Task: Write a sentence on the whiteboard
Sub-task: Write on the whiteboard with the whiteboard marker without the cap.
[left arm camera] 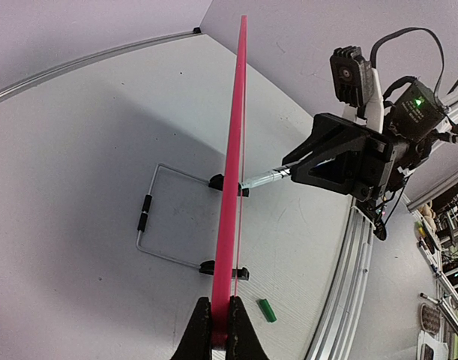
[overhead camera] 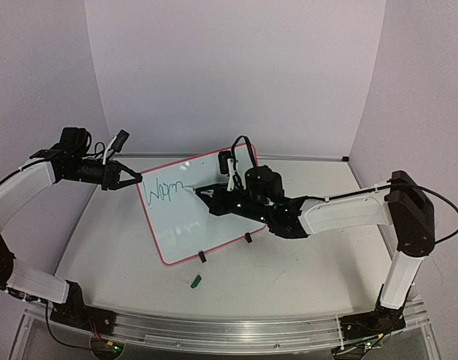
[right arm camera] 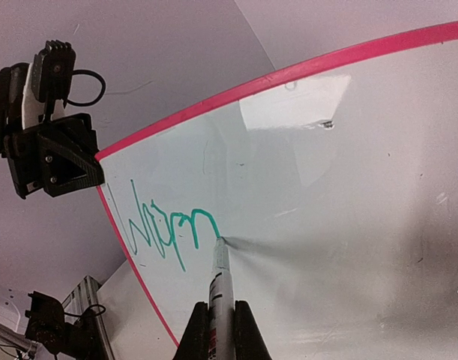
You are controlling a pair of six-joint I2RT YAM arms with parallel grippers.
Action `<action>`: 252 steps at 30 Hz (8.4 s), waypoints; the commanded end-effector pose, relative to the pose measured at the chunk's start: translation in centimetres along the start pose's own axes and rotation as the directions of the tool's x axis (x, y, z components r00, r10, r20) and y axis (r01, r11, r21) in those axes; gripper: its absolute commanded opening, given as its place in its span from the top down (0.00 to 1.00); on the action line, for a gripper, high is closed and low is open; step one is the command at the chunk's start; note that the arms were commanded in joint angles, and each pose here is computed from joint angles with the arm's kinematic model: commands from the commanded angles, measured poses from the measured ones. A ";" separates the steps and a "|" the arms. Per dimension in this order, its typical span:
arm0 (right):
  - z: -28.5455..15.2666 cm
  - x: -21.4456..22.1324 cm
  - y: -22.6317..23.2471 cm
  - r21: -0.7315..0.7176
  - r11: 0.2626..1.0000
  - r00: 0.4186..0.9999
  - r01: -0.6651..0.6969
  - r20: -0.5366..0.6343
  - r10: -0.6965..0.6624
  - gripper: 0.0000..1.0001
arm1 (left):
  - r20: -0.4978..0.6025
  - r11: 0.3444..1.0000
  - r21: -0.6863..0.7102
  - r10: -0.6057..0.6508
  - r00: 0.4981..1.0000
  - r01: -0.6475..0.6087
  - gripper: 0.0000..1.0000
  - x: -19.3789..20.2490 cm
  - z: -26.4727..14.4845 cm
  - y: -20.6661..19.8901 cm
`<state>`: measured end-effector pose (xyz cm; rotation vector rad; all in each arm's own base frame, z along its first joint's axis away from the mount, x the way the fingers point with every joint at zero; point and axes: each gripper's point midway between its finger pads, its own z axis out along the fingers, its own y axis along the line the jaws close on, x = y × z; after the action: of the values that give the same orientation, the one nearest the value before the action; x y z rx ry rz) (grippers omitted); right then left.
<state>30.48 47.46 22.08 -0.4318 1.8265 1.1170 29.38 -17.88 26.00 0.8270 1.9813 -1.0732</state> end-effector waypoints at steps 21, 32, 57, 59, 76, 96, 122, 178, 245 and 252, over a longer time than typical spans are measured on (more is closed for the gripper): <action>0.0 -4.3 0.8 -0.016 1.000 0.993 -0.012 0.117 0.013 1.00 | 0.012 1.000 0.010 0.013 1.000 -0.013 1.00 -0.4 -0.3 -0.6; 0.1 -4.5 0.1 0.006 1.000 0.992 -0.028 0.127 0.027 1.00 | 0.013 1.000 0.010 0.013 1.000 -0.013 1.00 -0.4 -0.3 -0.6; -1.7 -0.8 -2.6 0.072 0.995 0.996 -0.067 0.064 0.063 1.00 | 0.013 1.000 0.009 0.014 1.000 -0.015 1.00 -0.4 -0.3 -0.6; -1.8 -0.4 -2.7 0.075 0.995 0.996 -0.072 0.057 0.068 1.00 | 0.013 1.000 0.010 0.015 1.000 -0.015 1.00 -0.4 -0.3 -0.6; -3.3 -2.9 -0.5 0.017 1.000 0.996 -0.021 0.085 0.019 1.00 | 0.011 1.000 0.003 0.012 1.000 -0.012 1.00 -0.4 -0.3 -0.5; -5.0 -5.1 1.8 -0.129 0.988 0.995 0.086 -0.039 -0.091 1.00 | 0.005 1.000 0.015 0.014 1.000 -0.014 1.00 -0.2 -0.1 -0.8; -0.8 -3.7 -1.0 -0.054 0.998 0.997 0.038 -0.066 -0.042 1.00 | -0.003 1.000 0.012 0.019 1.000 -0.019 1.00 -0.1 0.1 -0.9; -1.1 -5.0 -2.5 -0.081 0.997 0.999 -0.006 -0.054 0.002 1.00 | -0.012 1.000 -0.002 0.022 1.000 -0.022 1.00 0.0 0.2 -0.8; -1.6 -5.9 -3.9 -0.015 1.000 1.000 -0.010 -0.013 0.010 1.00 | -0.027 1.000 0.003 0.011 1.000 -0.011 1.00 0.3 0.6 -0.6; -2.4 -2.8 -4.9 -0.008 0.999 0.996 -0.040 -0.080 0.039 1.00 | -0.027 1.000 0.004 0.013 1.000 -0.013 1.00 0.3 0.6 -0.6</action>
<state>34.09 43.54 23.98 -0.4845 1.8593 1.1712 29.38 -18.11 25.78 0.8335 1.9913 -1.0561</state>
